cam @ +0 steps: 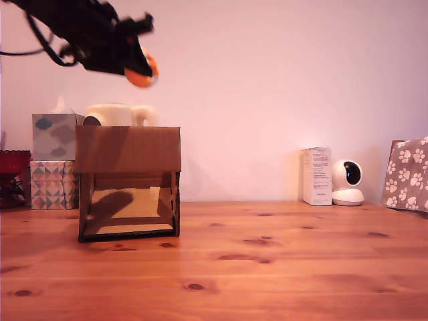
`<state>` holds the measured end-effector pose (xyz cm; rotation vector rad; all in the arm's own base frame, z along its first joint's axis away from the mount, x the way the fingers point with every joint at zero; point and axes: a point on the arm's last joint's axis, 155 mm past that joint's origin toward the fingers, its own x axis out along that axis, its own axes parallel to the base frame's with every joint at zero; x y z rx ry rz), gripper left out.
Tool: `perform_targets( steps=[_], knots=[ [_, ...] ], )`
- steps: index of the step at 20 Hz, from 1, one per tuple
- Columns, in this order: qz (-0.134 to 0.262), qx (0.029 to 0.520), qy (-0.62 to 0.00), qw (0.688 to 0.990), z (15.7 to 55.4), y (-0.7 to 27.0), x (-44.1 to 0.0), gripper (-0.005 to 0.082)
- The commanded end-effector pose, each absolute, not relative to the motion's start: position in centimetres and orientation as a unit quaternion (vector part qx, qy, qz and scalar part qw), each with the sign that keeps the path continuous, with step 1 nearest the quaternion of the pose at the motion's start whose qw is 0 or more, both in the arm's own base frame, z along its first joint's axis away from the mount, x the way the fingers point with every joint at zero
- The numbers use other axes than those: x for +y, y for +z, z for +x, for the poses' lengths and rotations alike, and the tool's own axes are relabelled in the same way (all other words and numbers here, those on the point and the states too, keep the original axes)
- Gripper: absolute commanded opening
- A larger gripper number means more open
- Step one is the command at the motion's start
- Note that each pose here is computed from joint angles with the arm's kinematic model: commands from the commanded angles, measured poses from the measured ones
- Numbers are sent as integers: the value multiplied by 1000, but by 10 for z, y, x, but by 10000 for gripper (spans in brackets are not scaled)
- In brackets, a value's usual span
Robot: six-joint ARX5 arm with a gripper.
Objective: Drop the footbag into the cardboard dice tower
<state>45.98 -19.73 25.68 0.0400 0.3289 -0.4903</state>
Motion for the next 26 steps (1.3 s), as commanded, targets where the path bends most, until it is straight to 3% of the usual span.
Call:
perform_targets(
  steps=[1, 5, 10, 11, 12, 14, 15, 20, 22, 23, 26],
  knots=[
    [21, 173, -234, 957, 471, 257, -192, 129],
    [22, 218, -224, 950, 488, 240, -186, 129],
    [23, 233, -221, 947, 487, 234, -184, 133],
    [23, 231, -222, 947, 488, 234, -184, 174],
    [23, 231, -222, 947, 488, 235, -184, 292],
    [23, 229, -221, 948, 488, 237, -184, 660],
    [23, 229, -221, 948, 488, 239, -184, 747],
    [37, 251, -222, 942, 481, 242, -181, 738],
    [39, 271, -221, 936, 474, 243, -179, 623],
    [39, 280, -222, 933, 469, 244, -178, 490],
    [38, 304, -230, 924, 449, 246, -175, -40]
  ],
)
